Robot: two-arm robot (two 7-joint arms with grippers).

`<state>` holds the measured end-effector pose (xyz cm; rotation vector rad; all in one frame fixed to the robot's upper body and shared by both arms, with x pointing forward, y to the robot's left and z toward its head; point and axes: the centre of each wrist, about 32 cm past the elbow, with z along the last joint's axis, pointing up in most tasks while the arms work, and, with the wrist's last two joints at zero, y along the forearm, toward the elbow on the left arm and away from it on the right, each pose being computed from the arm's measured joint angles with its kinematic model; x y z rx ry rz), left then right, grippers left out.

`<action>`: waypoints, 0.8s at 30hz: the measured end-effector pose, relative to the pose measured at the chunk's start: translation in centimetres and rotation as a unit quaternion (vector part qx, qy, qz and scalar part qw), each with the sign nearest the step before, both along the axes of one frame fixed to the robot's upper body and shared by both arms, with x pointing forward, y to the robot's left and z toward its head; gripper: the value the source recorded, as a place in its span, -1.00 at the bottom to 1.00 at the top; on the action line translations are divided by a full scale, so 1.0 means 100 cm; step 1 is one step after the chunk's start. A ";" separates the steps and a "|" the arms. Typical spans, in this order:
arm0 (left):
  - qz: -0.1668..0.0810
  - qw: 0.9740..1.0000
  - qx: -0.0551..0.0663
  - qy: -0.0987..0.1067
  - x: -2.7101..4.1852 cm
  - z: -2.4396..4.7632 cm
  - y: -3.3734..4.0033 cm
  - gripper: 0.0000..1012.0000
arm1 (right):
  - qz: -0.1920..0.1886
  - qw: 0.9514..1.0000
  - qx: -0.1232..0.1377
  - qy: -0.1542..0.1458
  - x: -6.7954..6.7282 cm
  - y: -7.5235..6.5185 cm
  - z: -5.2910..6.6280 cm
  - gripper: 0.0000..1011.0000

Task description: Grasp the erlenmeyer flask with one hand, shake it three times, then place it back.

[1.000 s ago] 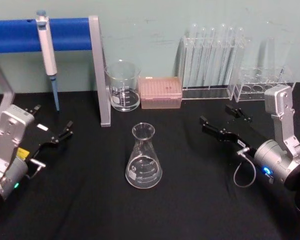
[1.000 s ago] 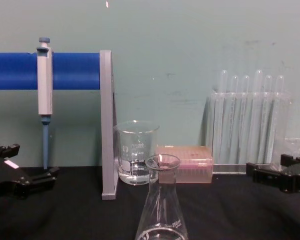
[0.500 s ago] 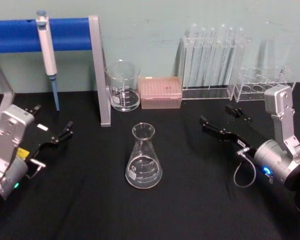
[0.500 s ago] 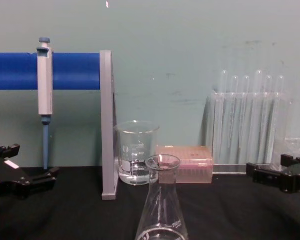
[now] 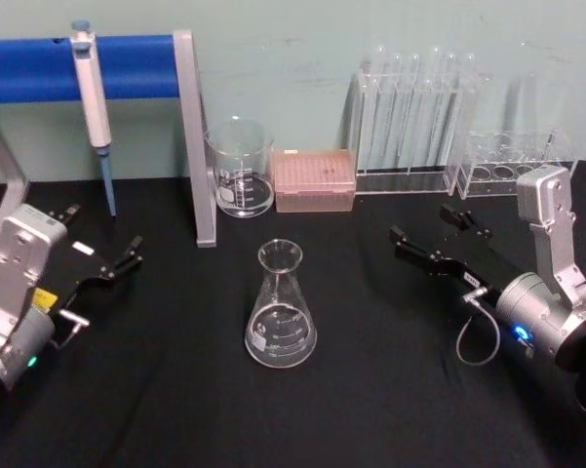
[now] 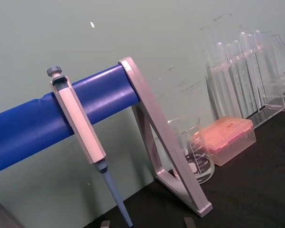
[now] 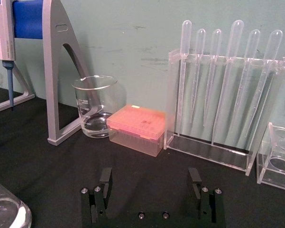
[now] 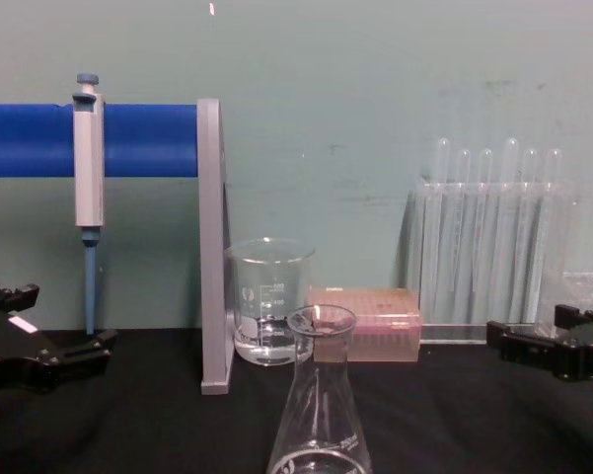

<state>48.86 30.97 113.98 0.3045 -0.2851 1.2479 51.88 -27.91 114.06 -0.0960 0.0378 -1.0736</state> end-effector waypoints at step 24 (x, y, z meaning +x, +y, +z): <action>0.000 1.000 0.000 0.000 0.0000 0.0000 0.0000 0.98 | 0.000 1.000 0.000 0.000 0.000 0.000 0.000 0.98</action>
